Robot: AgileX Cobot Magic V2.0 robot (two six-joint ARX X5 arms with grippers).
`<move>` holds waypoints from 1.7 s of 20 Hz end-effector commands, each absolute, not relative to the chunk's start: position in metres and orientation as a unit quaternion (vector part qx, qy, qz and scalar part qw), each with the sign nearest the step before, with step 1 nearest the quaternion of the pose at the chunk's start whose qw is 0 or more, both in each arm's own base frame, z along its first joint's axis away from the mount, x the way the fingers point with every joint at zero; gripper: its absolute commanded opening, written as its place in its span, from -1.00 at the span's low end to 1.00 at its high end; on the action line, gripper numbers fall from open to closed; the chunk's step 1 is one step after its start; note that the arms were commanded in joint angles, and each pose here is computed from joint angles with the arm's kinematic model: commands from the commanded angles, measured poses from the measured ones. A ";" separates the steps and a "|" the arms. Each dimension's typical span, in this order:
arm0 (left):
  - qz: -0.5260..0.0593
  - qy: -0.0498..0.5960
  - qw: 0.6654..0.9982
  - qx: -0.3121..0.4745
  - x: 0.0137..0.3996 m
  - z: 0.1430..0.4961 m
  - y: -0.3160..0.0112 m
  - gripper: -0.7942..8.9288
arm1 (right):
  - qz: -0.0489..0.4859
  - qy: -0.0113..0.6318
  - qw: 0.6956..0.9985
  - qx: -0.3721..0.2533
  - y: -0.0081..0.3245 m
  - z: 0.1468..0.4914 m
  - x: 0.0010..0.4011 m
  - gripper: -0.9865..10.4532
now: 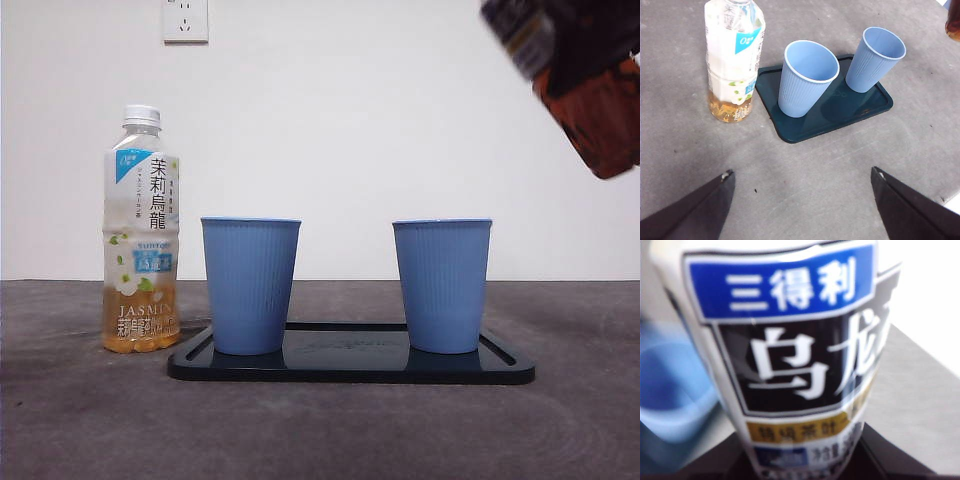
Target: Pour the drink into the cup
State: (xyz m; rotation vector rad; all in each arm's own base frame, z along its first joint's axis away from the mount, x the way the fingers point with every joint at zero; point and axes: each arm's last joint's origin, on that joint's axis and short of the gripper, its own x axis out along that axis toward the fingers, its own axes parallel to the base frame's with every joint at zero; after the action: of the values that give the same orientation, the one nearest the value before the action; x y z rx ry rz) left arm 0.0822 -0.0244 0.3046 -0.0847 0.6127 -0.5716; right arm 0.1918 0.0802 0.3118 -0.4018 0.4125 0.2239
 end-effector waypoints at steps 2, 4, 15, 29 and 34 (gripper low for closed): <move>-0.283 0.285 0.915 -0.036 0.082 0.310 -0.025 0.07 | 0.118 0.150 0.980 -0.055 0.068 0.328 0.193 -0.66; -0.283 0.284 0.915 -0.036 0.082 0.310 -0.025 0.07 | 0.122 0.129 0.984 -0.008 0.060 0.318 0.192 -0.66; -0.284 0.261 0.922 -0.034 0.084 0.314 -0.025 0.07 | 0.120 0.095 0.986 0.067 0.055 0.229 0.212 -0.66; -0.284 0.262 0.922 -0.033 0.084 0.314 -0.025 0.07 | 0.116 0.135 0.982 0.062 0.066 0.169 0.257 -0.66; -0.285 0.262 0.922 -0.032 0.084 0.314 -0.025 0.07 | 0.113 0.147 0.981 0.060 0.066 0.165 0.257 -0.50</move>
State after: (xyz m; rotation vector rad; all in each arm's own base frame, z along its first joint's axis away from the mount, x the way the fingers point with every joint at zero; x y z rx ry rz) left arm 0.0848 -0.0247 0.3084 -0.0771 0.5634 -0.5743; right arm 0.2519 0.0639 0.1568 0.1039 0.3511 0.2243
